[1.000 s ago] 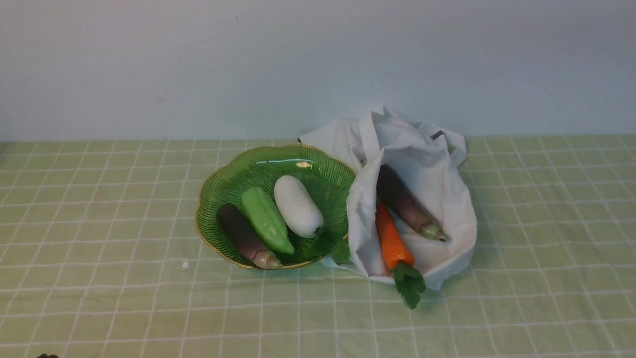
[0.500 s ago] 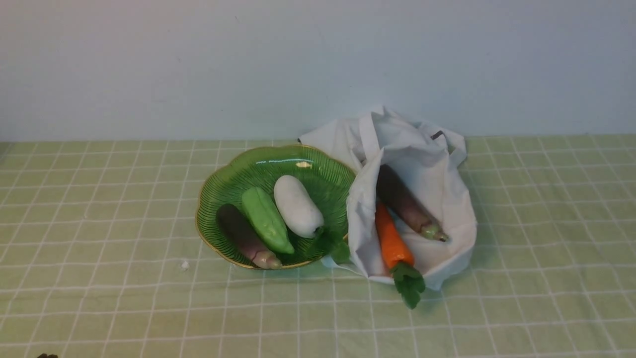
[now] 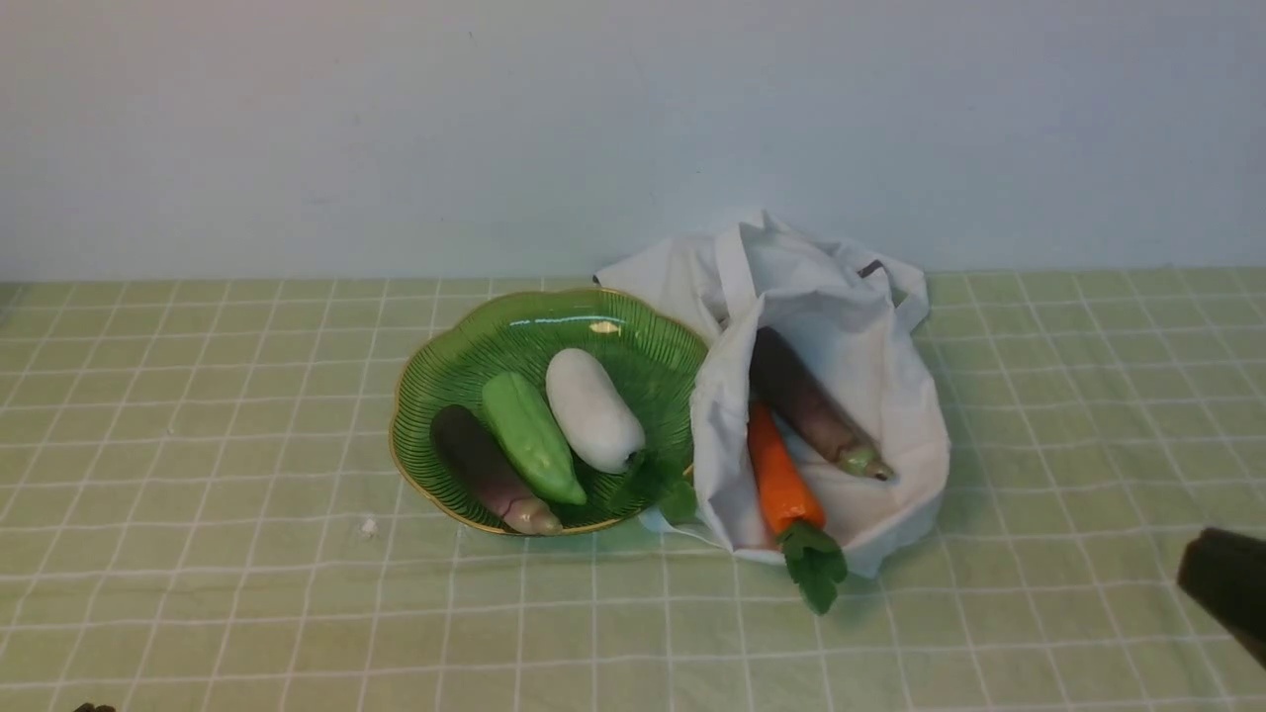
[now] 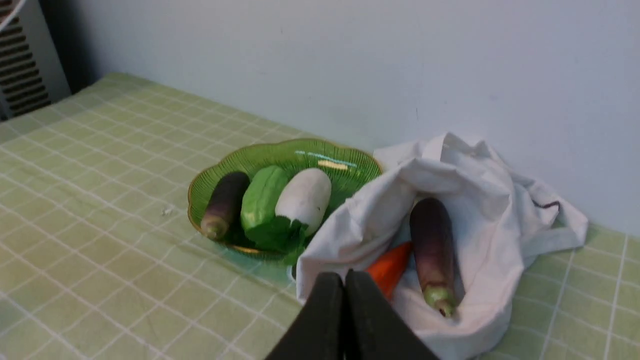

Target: Take vegetables from bag on green coffee tablecloth place on plate.

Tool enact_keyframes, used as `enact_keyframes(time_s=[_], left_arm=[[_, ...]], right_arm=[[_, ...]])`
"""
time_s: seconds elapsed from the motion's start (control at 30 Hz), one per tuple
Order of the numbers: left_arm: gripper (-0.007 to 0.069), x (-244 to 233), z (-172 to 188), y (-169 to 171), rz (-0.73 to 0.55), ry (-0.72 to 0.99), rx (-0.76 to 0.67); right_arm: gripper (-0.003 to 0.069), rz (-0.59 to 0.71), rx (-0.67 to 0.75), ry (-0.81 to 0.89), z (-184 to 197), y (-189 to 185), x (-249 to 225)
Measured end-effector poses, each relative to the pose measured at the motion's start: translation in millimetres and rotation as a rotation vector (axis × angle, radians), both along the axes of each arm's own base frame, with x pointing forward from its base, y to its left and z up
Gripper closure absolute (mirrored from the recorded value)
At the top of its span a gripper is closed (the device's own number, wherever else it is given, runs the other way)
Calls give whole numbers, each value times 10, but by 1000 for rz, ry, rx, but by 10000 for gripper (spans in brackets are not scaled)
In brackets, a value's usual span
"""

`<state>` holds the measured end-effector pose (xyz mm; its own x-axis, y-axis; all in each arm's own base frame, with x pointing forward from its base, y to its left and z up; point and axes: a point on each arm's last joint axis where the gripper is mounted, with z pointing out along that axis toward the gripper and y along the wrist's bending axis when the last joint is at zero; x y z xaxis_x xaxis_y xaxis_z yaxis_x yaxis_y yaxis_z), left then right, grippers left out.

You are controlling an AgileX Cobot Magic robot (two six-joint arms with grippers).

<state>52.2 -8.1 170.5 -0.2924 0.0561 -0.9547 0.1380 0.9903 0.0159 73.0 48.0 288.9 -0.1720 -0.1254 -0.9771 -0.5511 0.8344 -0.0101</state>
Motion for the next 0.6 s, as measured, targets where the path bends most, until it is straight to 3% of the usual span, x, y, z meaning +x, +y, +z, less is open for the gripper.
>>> enact_keyframes(time_s=[0.37,0.6], left_arm=[[630,0,0,0,0,0,0],[630,0,0,0,0,0,0]], right_arm=[[673,-5,-90,132,-218,-21,-22],[673,-8,-74,100,-319,-75,-96]])
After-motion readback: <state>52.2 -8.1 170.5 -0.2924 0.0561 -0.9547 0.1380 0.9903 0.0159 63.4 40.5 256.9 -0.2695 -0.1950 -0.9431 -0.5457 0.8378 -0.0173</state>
